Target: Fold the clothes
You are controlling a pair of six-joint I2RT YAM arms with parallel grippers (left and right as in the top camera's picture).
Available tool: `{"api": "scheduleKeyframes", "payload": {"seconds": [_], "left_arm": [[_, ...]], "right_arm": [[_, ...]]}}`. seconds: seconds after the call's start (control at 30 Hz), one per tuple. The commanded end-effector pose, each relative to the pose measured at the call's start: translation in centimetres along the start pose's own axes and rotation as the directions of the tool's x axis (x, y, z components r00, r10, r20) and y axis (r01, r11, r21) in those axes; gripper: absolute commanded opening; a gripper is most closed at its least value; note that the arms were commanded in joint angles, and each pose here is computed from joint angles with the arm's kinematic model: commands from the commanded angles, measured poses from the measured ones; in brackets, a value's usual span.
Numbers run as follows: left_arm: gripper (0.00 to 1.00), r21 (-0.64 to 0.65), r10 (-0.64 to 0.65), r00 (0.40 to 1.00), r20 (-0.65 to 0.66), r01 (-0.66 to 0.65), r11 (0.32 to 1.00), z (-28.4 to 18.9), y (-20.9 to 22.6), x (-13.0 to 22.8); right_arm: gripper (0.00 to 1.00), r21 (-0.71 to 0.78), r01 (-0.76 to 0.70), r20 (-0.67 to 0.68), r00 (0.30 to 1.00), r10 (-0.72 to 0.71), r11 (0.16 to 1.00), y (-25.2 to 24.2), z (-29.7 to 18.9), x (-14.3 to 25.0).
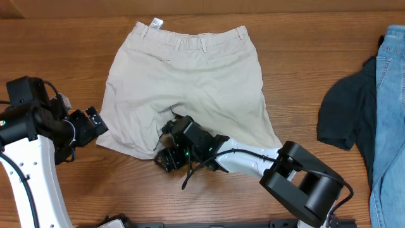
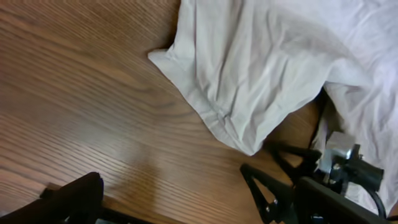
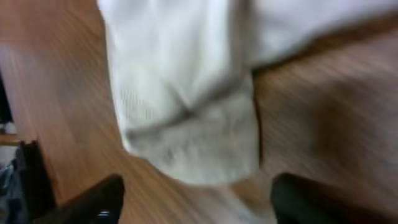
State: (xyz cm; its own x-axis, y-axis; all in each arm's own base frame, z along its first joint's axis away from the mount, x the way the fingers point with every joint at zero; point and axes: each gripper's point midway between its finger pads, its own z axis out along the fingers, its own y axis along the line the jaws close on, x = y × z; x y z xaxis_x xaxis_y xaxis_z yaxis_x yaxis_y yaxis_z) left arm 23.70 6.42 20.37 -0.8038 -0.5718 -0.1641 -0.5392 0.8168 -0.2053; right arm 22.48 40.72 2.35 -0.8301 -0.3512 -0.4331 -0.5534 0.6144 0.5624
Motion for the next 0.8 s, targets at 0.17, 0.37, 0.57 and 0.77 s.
{"api": "scheduleKeyframes", "payload": {"seconds": [0.17,0.37,0.57,0.77], "left_arm": [[1.00,0.010,0.023,1.000,-0.003,-0.023,1.000,0.0,-0.1,0.1],[1.00,0.008,0.031,1.000,-0.003,-0.031,1.000,0.0,0.0,0.1],[1.00,0.011,0.033,0.999,0.009,-0.033,0.999,0.0,-0.1,-0.2],[1.00,0.052,0.044,0.999,-0.010,-0.044,0.998,0.1,-0.9,0.3]], "right_arm": [[0.06,-0.052,0.014,0.001,1.000,-0.014,0.999,0.5,1.6,-0.4],[0.04,-0.038,0.034,-0.079,0.996,-0.037,0.999,3.6,-3.8,-0.4],[0.04,-0.016,0.025,-0.140,0.990,-0.027,1.000,5.9,-9.2,1.2],[0.52,-0.018,0.027,-0.137,0.990,-0.029,0.999,6.0,-9.2,1.1]]}}
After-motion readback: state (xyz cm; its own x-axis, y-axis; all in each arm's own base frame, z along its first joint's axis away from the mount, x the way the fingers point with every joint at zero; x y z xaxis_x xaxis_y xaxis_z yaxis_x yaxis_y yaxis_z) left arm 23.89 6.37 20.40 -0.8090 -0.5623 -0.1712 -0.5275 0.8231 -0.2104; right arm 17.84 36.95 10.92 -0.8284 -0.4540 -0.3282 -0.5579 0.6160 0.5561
